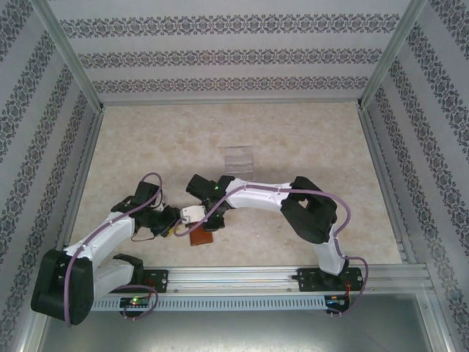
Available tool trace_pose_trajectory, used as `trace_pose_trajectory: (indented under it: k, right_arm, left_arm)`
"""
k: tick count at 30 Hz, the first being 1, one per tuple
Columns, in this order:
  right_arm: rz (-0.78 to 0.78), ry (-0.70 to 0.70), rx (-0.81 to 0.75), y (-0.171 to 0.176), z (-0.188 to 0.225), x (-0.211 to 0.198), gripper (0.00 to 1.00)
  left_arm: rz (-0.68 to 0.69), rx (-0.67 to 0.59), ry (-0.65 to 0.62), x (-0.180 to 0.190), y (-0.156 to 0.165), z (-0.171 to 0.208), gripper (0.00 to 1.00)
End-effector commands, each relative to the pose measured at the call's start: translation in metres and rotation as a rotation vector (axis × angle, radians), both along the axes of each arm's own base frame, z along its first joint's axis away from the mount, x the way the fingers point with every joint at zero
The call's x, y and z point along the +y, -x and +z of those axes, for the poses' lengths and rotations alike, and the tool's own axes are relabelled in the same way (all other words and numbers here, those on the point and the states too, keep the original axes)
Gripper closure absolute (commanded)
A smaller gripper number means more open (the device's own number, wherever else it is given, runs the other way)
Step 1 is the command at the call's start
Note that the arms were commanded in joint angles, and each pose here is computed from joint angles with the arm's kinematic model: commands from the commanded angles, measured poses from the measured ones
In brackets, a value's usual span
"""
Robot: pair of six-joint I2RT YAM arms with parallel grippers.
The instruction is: Take the credit cards out of the card holder
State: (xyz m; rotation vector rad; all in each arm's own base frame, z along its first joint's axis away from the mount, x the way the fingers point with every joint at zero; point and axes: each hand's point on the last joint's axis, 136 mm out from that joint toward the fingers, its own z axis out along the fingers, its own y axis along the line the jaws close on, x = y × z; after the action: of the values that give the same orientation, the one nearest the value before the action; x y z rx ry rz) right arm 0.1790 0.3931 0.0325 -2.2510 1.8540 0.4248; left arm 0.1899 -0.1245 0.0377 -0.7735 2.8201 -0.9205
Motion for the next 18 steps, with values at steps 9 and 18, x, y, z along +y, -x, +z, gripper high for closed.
trace_pose_trajectory:
  k: [9,18]
  right_arm:
    - [-0.029,-0.108,-0.049,0.0,0.018,0.007,0.77]
    - [-0.349,-0.123,0.005,-0.011,0.047,0.003,0.57]
  left_arm:
    - [-0.009,-0.006,0.09,-0.015,-0.009,0.003,0.63]
    - [0.004,-0.009,-0.011,0.0,-0.008,0.006,0.63]
